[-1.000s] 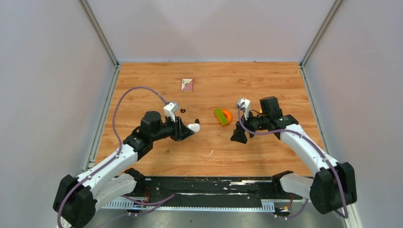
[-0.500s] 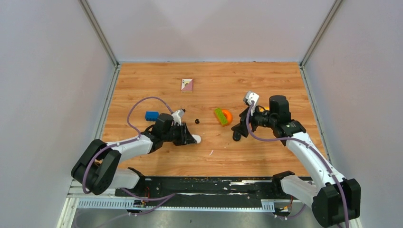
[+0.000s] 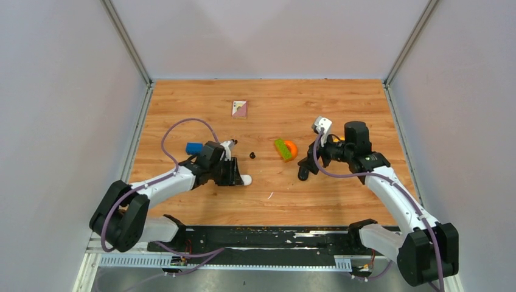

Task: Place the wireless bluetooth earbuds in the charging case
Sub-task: Place the charging case at the center of the board, then pick up the charging case at the center of the board.

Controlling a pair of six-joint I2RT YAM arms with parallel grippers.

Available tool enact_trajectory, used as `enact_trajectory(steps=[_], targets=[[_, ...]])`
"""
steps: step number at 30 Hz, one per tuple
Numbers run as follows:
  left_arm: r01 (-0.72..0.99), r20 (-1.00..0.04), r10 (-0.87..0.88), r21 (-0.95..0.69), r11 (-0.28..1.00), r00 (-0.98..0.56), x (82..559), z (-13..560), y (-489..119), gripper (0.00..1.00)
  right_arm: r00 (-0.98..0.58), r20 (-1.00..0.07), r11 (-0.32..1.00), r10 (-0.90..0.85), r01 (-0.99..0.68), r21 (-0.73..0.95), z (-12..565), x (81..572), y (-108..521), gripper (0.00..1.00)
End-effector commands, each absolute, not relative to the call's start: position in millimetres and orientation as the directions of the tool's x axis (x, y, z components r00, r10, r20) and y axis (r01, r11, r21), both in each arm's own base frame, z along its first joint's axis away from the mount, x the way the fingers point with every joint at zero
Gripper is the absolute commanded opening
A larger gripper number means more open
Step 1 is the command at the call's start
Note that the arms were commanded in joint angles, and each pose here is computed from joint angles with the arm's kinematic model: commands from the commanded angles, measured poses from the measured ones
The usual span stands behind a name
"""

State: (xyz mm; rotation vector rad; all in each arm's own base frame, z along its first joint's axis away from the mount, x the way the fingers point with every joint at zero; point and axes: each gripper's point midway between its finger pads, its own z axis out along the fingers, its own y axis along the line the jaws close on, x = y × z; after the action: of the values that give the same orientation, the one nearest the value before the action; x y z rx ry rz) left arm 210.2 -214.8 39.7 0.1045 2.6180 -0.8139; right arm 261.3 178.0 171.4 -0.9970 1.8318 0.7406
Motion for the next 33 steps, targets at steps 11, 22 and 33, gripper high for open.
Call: enact_trajectory(steps=[11,22,33], targets=[[0.244,-0.652,-0.023,-0.315,0.917,-0.758,220.0,121.5,-163.1,0.57,-0.306,-0.763,0.666,-0.569,-0.716,-0.210,134.1,326.4,114.1,0.69],[0.319,-0.678,-0.039,-0.395,0.861,-0.734,202.3,118.8,-184.1,0.56,-0.410,-0.480,0.591,-0.775,-0.740,-0.321,59.8,343.2,87.3,0.63],[0.440,-0.754,-0.038,-0.423,0.792,-0.656,201.6,136.9,-199.1,0.57,-0.257,-0.565,0.376,-0.784,-0.921,-0.102,58.3,284.7,148.3,0.66]])
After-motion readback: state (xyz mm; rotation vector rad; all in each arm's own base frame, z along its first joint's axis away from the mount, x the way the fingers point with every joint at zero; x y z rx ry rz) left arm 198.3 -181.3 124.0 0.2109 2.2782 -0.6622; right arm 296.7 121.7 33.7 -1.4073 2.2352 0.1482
